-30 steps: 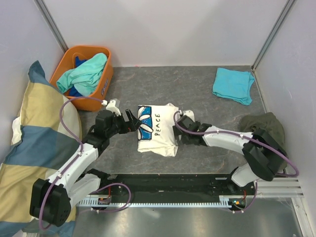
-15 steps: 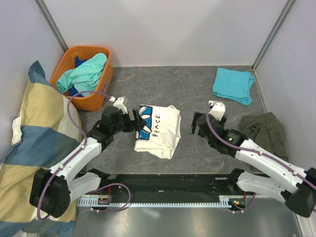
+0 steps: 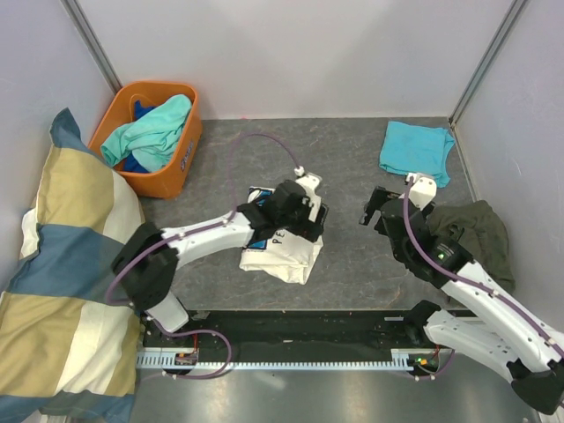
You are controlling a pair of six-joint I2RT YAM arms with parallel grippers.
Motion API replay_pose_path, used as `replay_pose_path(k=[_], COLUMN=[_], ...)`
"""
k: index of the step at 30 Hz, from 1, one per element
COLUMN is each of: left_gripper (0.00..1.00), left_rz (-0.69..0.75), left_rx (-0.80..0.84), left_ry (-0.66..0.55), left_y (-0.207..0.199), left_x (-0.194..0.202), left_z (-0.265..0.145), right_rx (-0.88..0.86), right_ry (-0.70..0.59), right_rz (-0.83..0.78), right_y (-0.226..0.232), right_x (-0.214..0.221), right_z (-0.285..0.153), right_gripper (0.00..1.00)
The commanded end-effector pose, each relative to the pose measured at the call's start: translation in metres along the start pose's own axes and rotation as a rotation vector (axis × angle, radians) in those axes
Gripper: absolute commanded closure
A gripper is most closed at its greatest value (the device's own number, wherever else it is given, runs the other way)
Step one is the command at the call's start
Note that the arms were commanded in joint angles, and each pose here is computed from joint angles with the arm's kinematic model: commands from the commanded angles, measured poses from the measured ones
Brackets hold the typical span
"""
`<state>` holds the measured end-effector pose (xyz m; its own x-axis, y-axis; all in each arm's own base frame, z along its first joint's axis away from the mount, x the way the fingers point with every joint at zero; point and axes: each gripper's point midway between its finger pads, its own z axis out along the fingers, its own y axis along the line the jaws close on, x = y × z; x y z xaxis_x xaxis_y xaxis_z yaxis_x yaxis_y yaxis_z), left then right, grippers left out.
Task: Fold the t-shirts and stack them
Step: Fold the tshirt
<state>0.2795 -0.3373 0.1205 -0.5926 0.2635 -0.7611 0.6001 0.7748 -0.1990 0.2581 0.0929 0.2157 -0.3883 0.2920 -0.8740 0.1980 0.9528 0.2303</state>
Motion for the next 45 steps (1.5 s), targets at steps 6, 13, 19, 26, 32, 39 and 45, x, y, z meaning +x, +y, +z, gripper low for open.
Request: replay_pose_path(k=[6, 13, 19, 26, 32, 39, 45], left_gripper=[0.0, 0.0, 0.0, 0.0, 0.0, 0.0, 0.0], left_rz=[0.199, 0.216, 0.244, 0.252, 0.278, 0.271, 0.295], left_rx=[-0.15, -0.21, -0.252, -0.266, -0.287, -0.305, -0.326], left_ry=[0.167, 0.218, 0.238, 0.273, 0.308, 0.267, 0.197], left_y=[-0.014, -0.016, -0.02, -0.024, -0.029, -0.041, -0.045], left_x=[0.05, 0.079, 0.092, 0.108, 0.128, 0.112, 0.074], left_z=[0.021, 0.003, -0.008, -0.001, 0.008, -0.001, -0.013], right_rx=[0.029, 0.031, 0.023, 0.017, 0.022, 0.024, 0.026], right_ry=[-0.071, -0.058, -0.051, -0.036, -0.043, -0.054, -0.074], right_rz=[0.02, 0.011, 0.013, 0.015, 0.009, 0.01, 0.024], right_y=[-0.015, -0.013, -0.014, -0.015, -0.018, -0.02, -0.022], right_x=[-0.023, -0.018, -0.012, -0.006, -0.007, -0.013, -0.019], right_z=[-0.013, -0.009, -0.007, -0.006, -0.007, -0.009, -0.012], right_gripper=[0.02, 0.02, 0.02, 0.02, 0.02, 0.02, 0.02])
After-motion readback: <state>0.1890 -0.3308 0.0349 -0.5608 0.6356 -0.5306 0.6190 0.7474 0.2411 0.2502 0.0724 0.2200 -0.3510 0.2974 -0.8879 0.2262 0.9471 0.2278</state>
